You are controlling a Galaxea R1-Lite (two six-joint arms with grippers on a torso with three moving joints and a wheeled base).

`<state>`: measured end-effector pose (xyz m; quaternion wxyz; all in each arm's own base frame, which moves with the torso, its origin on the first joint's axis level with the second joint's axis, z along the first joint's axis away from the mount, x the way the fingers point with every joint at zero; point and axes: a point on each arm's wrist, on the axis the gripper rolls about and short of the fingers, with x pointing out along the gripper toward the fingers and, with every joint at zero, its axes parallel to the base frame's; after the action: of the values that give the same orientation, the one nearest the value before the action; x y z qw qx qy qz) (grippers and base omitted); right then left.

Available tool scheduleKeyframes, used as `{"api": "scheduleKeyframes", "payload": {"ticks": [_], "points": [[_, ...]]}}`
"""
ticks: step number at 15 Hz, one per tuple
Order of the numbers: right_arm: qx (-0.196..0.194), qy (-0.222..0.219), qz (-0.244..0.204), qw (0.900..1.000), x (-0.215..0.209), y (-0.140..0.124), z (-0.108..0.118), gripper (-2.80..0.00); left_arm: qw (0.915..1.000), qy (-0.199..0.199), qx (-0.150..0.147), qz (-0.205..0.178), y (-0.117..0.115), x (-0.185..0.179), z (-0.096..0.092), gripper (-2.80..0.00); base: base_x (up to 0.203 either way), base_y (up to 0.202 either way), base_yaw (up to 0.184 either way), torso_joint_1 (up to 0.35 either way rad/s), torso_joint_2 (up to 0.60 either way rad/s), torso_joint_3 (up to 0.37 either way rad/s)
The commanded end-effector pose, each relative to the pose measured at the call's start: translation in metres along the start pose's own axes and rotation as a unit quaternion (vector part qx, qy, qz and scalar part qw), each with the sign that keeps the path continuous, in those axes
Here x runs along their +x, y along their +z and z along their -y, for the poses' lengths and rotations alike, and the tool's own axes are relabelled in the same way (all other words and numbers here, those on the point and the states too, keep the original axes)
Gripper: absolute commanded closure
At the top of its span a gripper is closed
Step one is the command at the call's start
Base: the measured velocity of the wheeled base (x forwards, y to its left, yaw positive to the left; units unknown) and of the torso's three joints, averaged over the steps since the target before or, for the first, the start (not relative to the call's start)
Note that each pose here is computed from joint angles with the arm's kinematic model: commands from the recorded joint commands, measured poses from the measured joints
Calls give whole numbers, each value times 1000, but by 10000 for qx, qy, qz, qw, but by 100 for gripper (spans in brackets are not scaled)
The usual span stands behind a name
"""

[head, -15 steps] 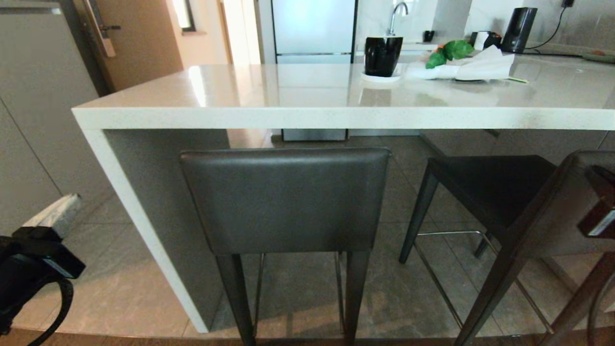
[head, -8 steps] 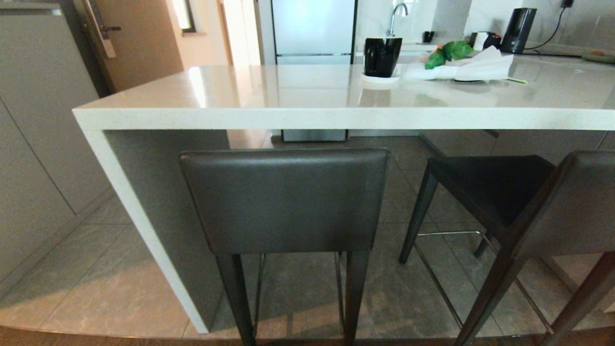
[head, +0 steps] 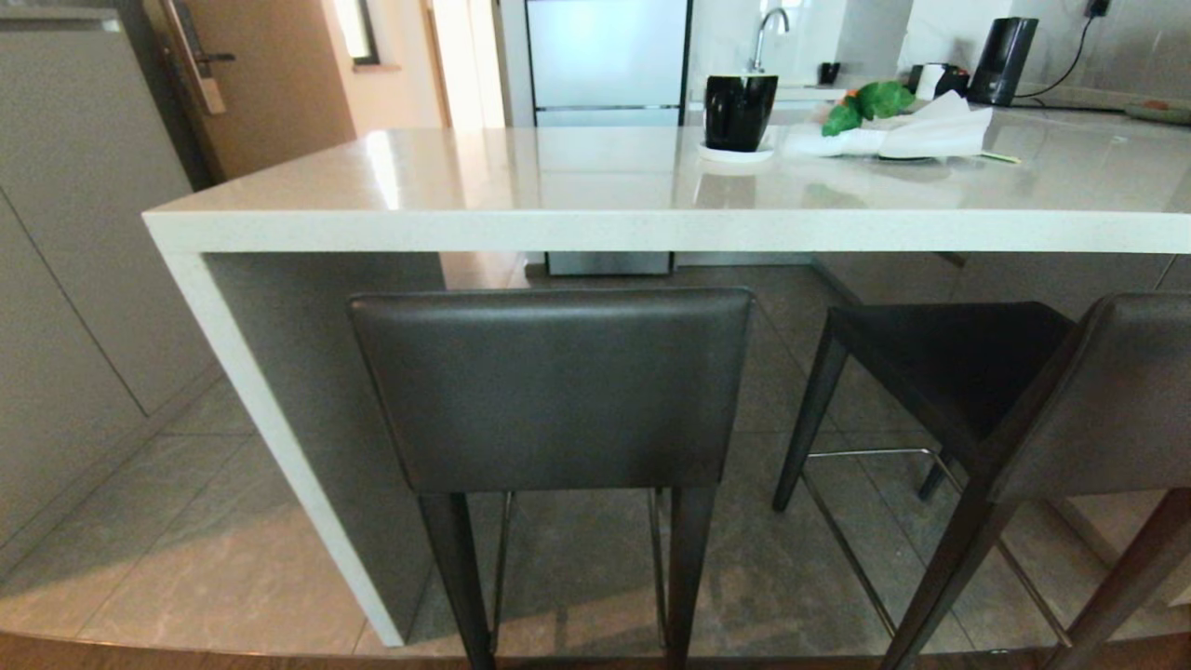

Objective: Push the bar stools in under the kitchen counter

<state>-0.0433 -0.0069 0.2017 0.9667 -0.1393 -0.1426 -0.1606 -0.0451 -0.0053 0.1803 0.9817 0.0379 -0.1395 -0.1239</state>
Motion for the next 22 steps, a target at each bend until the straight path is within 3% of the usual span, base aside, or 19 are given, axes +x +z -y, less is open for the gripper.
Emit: {"api": "scheduleKeyframes", "payload": {"ticks": [1, 6, 8, 10, 11, 12, 13, 15, 18, 22], "points": [[5, -108, 158, 9998, -21, -21, -2, 0, 9994, -181, 285, -35, -26, -19, 7, 0, 0, 0, 0, 0, 0, 0], [356, 368, -712, 9961, -19, -100, -31, 0, 9988, 86, 305, -376, -83, -5, 4, 0, 0, 0, 0, 0, 0, 0], [722, 960, -722, 9901, -19, -105, -36, 0, 9980, 337, 50, -538, -90, -4, 4, 0, 0, 0, 0, 0, 0, 0], [843, 1805, -1073, 9741, -23, -114, -42, 0, 9921, 859, -61, -908, -97, -6, 2, 0, 0, 0, 0, 0, 0, 0], [868, 1910, -1179, 9706, -23, -116, -42, 0, 9887, 1069, -243, -1019, -99, -6, 1, 0, 0, 0, 0, 0, 0, 0], [877, 1908, -1217, 9701, -24, -117, -43, 0, 9873, 1127, -470, -1018, -100, -6, 1, 0, 0, 0, 0, 0, 0, 0], [874, 1915, -1364, 9680, -24, -119, -43, 0, 9870, 1131, -496, -1027, -100, -6, 1, 0, 0, 0, 0, 0, 0, 0], [959, 1793, -1369, 9695, -24, -119, -43, 0, 9879, 1094, -409, -1023, -100, -6, 1, 0, 0, 0, 0, 0, 0, 0], [1035, 1730, -1382, 9697, -24, -119, -42, 0, 9911, 873, 49, -1004, -99, -6, 2, 0, 0, 0, 0, 0, 0, 0], [1056, 1719, -1388, 9695, -24, -119, -42, 0, 9895, 781, -133, -1206, -99, -7, 2, 0, 0, 0, 0, 0, 0, 0]]}}
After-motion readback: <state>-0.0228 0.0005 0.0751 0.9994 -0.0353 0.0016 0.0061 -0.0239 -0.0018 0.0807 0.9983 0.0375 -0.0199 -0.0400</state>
